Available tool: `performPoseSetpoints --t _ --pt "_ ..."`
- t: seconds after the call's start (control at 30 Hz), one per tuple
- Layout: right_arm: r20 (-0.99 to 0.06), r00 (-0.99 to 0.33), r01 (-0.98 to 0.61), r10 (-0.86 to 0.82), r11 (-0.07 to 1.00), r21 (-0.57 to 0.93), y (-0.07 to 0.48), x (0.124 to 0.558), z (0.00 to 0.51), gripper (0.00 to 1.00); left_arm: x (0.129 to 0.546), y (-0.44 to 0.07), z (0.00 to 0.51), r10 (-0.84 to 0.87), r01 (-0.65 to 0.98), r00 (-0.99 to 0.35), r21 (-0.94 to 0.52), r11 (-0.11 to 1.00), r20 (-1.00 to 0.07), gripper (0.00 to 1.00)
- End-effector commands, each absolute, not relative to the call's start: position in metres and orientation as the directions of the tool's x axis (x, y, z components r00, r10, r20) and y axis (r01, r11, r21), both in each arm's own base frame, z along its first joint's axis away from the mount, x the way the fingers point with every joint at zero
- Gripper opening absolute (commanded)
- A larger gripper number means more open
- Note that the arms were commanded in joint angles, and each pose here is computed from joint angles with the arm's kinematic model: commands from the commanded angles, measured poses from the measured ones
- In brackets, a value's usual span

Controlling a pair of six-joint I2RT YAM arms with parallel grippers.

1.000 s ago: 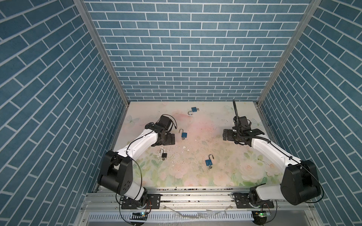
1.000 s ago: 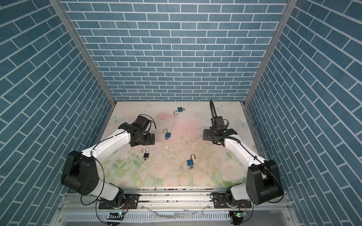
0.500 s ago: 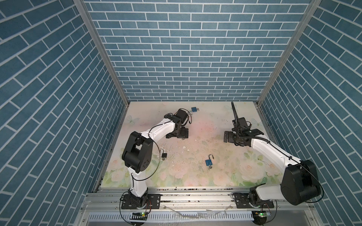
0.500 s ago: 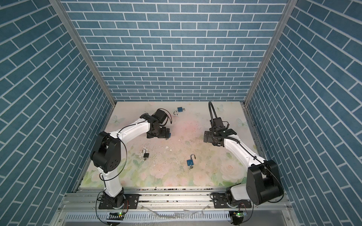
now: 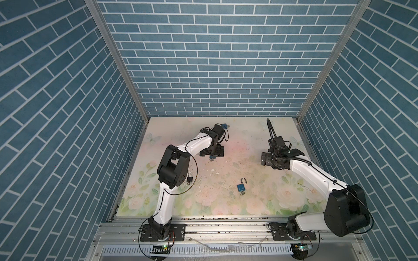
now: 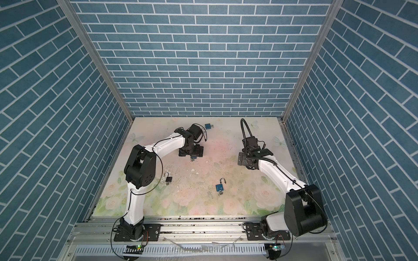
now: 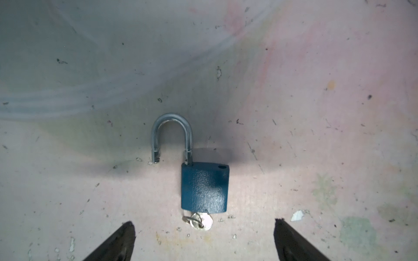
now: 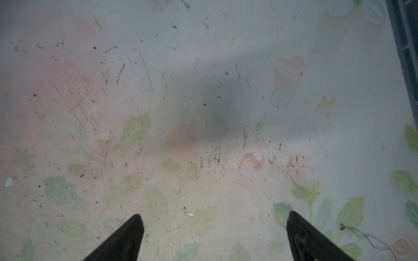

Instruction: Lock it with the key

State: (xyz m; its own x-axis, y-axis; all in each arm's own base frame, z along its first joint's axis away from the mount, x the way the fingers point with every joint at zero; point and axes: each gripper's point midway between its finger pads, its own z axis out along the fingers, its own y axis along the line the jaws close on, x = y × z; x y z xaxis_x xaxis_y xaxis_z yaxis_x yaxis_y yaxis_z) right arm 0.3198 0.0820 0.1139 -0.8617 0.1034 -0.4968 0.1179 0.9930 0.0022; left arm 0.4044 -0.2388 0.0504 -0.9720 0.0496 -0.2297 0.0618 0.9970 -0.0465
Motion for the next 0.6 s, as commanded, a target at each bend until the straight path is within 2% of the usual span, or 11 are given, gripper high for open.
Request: performPoseSetpoints --t 0.0,0.57 --pt "-0.493 -0.857 0.179 0.152 0.984 -0.009 0.076 0.316 0.112 0.99 0.402 -0.243 0.045 0.063 0.069 -0.975 -0.017 0.998 -0.211 0.96" --pt "-0.524 -0.831 0.211 0.187 0.977 0.014 0.068 0.304 0.114 0.99 0.415 -0.253 0.016 0.082 0.082 -0.98 0.006 0.997 -0.182 0.86"
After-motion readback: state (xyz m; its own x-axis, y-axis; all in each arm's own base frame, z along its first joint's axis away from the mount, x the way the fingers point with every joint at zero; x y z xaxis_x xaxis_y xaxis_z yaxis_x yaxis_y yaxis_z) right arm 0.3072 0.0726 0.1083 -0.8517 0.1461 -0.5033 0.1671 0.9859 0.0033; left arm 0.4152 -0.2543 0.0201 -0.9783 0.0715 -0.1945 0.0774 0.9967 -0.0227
